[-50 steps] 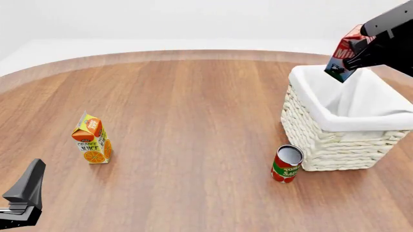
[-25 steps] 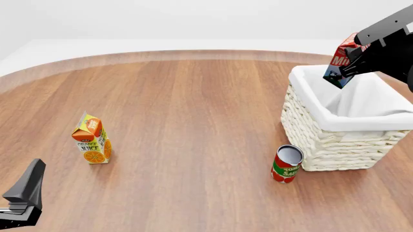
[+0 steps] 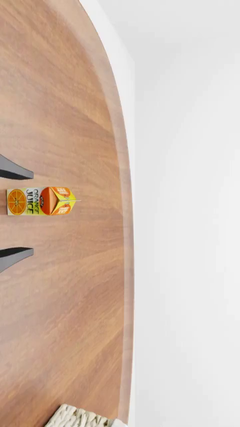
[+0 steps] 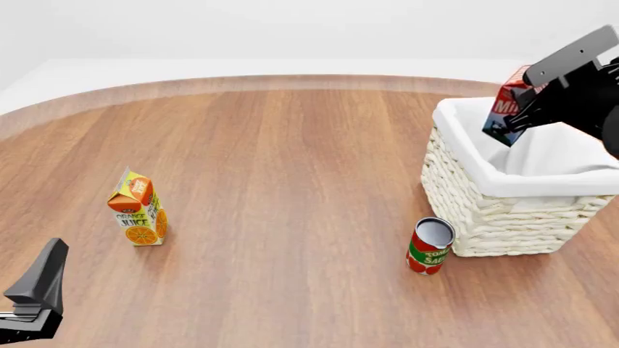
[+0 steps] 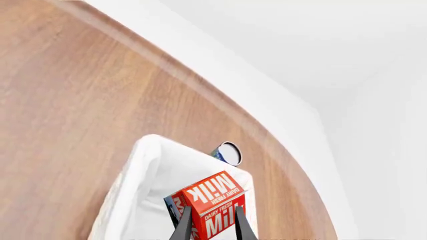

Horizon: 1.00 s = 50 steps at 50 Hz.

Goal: Pick the milk and place it in the basket.

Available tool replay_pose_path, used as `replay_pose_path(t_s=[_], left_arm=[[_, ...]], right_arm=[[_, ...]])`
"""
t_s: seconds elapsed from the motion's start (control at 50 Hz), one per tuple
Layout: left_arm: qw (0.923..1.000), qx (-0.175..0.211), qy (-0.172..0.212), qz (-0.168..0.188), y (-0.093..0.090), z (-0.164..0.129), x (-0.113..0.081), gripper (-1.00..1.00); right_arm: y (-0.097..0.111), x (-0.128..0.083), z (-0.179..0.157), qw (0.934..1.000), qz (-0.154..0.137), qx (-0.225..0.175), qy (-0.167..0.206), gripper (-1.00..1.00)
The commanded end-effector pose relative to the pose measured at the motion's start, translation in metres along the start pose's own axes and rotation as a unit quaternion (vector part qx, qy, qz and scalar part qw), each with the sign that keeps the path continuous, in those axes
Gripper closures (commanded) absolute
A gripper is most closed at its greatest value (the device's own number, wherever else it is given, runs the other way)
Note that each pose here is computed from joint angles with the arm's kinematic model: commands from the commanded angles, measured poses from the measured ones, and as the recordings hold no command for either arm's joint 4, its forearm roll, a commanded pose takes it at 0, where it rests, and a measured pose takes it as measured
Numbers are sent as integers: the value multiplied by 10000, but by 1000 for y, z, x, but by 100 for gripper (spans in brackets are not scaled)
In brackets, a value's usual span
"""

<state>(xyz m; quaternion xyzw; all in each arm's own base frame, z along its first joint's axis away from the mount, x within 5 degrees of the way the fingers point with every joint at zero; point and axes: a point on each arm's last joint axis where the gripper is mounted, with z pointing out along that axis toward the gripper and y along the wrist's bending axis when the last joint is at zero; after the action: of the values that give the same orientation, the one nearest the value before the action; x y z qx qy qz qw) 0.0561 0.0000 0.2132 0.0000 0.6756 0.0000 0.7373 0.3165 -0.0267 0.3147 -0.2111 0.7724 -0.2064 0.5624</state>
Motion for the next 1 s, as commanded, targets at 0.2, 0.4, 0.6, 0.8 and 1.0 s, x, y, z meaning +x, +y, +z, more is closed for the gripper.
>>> replay_pose_path(t_s=[0.2,0.4,0.6,0.8,1.0], left_arm=[[10000,0,0,0,0,0,0,-100],[10000,0,0,0,0,0,0,-100],[10000,0,0,0,0,0,0,-100],[10000,0,0,0,0,0,0,-100],[10000,0,0,0,0,0,0,-100]], right_arm=[[2,2,0,9999,-151,40,-75,100],[6,3,2,9998,-206,-19,-58,100],[10,4,7,9995,-292,-76,-57,100],[16,7,13,9993,-357,-138,-42,100],[18,11,17,9990,-415,-157,-4,100]])
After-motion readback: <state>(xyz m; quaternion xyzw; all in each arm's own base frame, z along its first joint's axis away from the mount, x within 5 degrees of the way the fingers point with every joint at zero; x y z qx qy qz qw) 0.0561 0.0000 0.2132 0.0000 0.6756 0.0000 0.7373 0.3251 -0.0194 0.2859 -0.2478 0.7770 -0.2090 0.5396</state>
